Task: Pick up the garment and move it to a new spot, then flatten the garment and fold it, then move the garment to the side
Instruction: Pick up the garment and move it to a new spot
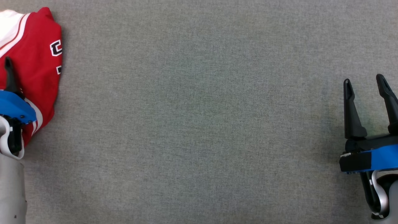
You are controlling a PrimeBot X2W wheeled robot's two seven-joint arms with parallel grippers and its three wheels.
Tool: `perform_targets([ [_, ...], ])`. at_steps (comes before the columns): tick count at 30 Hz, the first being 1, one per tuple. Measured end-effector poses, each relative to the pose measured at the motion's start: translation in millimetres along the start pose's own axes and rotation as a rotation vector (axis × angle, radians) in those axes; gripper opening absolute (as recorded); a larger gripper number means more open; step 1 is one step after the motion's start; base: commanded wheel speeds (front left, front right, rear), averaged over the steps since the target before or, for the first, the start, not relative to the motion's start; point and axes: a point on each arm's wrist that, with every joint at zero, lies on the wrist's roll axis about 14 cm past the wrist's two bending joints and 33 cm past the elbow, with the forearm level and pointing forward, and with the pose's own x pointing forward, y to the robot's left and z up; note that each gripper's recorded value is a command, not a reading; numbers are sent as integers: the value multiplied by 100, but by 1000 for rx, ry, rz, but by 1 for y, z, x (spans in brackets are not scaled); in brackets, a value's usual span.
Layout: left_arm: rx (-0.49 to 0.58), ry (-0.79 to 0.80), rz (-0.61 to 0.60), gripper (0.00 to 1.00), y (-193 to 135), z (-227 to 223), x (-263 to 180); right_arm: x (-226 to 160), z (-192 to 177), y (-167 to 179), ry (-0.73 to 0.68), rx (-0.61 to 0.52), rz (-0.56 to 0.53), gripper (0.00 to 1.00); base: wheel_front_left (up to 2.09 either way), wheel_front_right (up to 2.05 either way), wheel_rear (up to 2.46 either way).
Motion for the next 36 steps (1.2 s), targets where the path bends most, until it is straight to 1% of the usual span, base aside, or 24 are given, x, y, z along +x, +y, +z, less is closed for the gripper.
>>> perform_targets([
  [5,-23,170,-11,100,-7,-37,4,-1,-1,-5,2,-6,-10,100,0,0,0],
  [8,-52,229,-12,100,-8,-46,4,-2,1,-6,1,-8,-12,100,0,0,0],
  [12,-52,321,-13,100,-8,-57,3,-2,4,-6,-5,-10,-14,100,0,0,0],
  [13,-58,328,-13,85,-8,-57,4,-2,6,-6,-8,-10,-14,100,0,0,0],
  [14,-61,333,-13,44,-8,-57,4,-2,7,-6,-13,-10,-15,100,0,0,0],
  [15,-62,335,-16,17,-9,-57,4,-3,9,-7,-17,-11,-17,100,0,0,0],
  [16,-63,336,-18,0,-10,-58,4,-3,11,-8,-22,-11,-20,100,0,0,0],
  [21,-81,293,-29,0,-15,-49,3,-10,18,-13,-41,1,-42,100,0,0,0],
  [24,-58,205,-50,0,-20,-27,5,-15,24,-16,-57,11,-55,100,0,0,0],
  [27,-29,77,-71,0,-23,9,8,-22,32,-16,-79,22,-63,100,0,0,0],
  [31,11,-115,-118,0,-36,67,6,-34,43,-18,-110,39,-83,100,0,0,0],
  [33,32,-205,-151,0,-48,97,3,-41,47,-22,-120,47,-97,100,0,0,0],
  [36,54,-348,-217,0,-75,145,-6,-53,51,-28,-134,57,-123,100,0,0,0],
])
